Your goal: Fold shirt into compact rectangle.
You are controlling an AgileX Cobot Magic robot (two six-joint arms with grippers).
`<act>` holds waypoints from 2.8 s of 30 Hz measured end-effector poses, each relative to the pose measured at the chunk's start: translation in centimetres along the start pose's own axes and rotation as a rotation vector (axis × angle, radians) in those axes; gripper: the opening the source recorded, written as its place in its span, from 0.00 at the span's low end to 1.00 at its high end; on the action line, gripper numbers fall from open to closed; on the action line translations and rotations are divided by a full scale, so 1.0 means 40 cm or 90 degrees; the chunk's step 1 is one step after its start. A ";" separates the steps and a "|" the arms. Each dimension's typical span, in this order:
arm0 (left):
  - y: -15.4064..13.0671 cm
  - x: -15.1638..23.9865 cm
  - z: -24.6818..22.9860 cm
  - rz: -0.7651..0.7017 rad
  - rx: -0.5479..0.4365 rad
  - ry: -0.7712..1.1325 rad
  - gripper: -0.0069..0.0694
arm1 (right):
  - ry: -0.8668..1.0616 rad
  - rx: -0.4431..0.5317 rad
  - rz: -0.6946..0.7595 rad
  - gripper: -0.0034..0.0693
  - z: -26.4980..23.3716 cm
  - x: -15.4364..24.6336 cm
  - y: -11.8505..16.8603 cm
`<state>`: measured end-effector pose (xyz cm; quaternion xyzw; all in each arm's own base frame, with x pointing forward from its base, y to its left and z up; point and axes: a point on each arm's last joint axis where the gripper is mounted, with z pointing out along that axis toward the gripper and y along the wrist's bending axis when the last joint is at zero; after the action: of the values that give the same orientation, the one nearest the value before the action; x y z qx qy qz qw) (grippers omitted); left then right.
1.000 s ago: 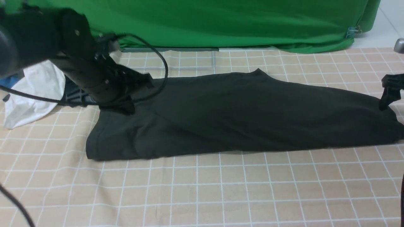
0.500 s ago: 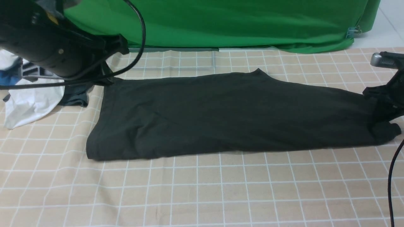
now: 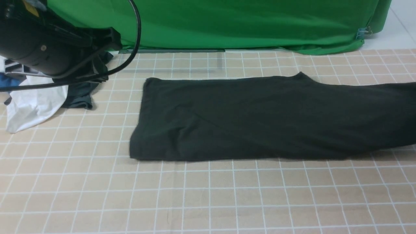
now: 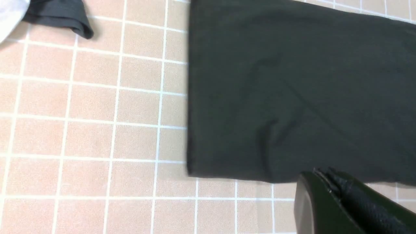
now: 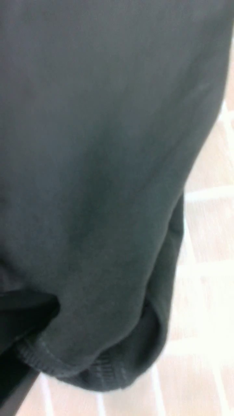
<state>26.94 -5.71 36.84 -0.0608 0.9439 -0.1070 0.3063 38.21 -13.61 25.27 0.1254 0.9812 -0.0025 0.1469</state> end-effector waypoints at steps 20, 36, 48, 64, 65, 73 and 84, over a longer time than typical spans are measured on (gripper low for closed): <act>-0.012 -0.001 0.000 -0.016 0.035 -0.002 0.11 | -0.130 -0.301 -0.167 0.18 -0.218 0.005 0.554; -0.018 -0.007 -0.001 -0.014 0.051 -0.018 0.11 | -0.166 -0.444 -0.231 0.18 -0.131 0.197 0.995; -0.023 -0.008 -0.001 -0.020 0.064 -0.021 0.11 | -0.197 -0.474 -0.206 0.19 0.011 0.260 1.121; -0.022 -0.005 -0.001 -0.019 0.062 -0.014 0.11 | -0.137 -0.438 -0.315 0.56 0.090 0.299 1.143; -0.022 -0.004 0.000 -0.019 0.061 -0.010 0.11 | -0.123 -0.427 -0.339 0.53 0.076 0.285 1.126; -0.023 -0.008 0.093 -0.054 0.051 0.049 0.11 | -0.100 -0.312 -0.393 0.10 -0.101 0.114 0.886; -0.052 -0.029 0.395 -0.067 0.102 0.159 0.11 | 0.017 -0.224 -0.364 0.10 -0.093 0.103 0.682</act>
<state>37.32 -10.13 25.50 -0.0720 0.9586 -0.2048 0.1845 40.08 13.98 28.51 -0.1821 0.9639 0.1271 0.1470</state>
